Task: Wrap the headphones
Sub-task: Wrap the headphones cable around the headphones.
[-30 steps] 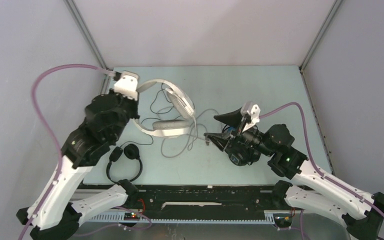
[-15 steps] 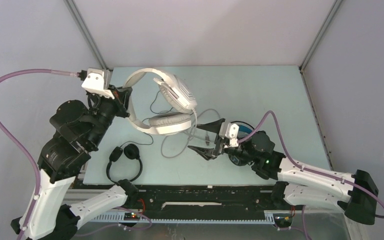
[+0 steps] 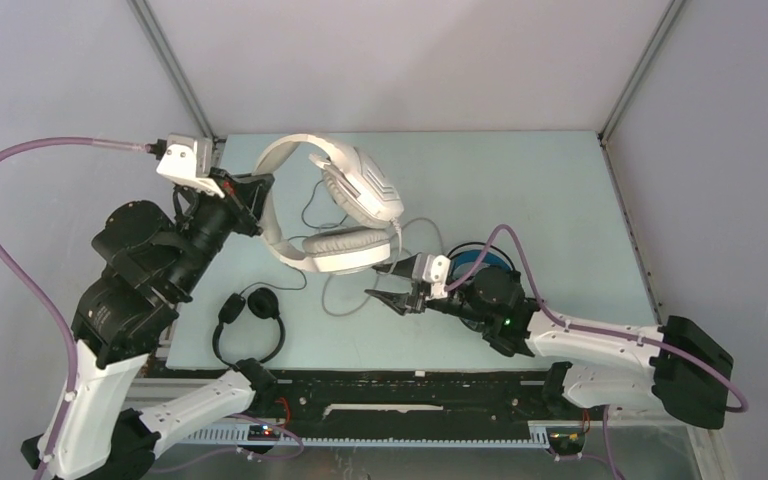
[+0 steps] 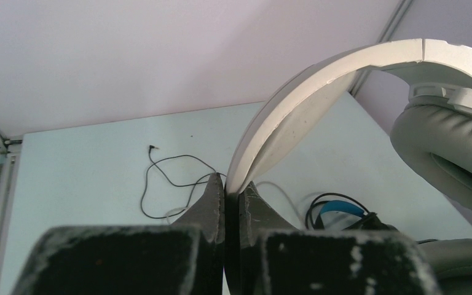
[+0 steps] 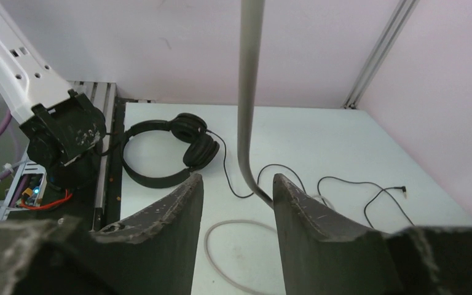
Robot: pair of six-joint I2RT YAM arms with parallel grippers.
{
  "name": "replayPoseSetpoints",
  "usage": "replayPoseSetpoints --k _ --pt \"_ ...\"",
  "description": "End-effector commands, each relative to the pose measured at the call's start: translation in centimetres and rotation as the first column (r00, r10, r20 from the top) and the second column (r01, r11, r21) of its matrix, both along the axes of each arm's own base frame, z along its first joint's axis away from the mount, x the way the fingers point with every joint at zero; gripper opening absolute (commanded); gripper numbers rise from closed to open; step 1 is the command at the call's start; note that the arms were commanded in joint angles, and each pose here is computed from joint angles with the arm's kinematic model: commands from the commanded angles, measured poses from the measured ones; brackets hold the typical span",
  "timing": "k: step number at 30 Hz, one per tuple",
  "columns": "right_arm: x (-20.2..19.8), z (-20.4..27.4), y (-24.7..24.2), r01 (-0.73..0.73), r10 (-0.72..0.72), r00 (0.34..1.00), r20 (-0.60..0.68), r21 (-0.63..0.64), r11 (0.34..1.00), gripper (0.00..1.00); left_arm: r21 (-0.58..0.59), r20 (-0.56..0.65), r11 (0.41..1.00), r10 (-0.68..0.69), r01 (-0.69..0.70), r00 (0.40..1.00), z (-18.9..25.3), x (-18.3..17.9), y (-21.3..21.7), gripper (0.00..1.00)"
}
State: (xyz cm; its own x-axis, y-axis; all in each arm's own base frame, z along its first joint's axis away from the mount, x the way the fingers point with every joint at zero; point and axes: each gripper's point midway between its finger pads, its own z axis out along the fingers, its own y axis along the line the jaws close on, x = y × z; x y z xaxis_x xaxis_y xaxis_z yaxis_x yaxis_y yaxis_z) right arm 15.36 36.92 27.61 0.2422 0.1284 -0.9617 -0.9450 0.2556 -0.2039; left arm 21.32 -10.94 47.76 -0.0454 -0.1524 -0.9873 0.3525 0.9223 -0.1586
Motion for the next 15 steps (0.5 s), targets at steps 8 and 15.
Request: replayPoseSetpoints --k 8,15 --pt "0.7 2.4 -0.2 -0.013 0.009 1.0 0.022 0.166 0.986 0.44 -0.303 0.158 0.927 -0.179 0.22 0.971 7.2 -3.7 -2.0 0.0" --pt "0.4 3.0 0.2 -0.047 0.039 0.998 0.042 0.203 0.978 0.53 -0.326 0.161 0.912 -0.207 0.25 0.965 7.2 -4.2 -2.4 0.0"
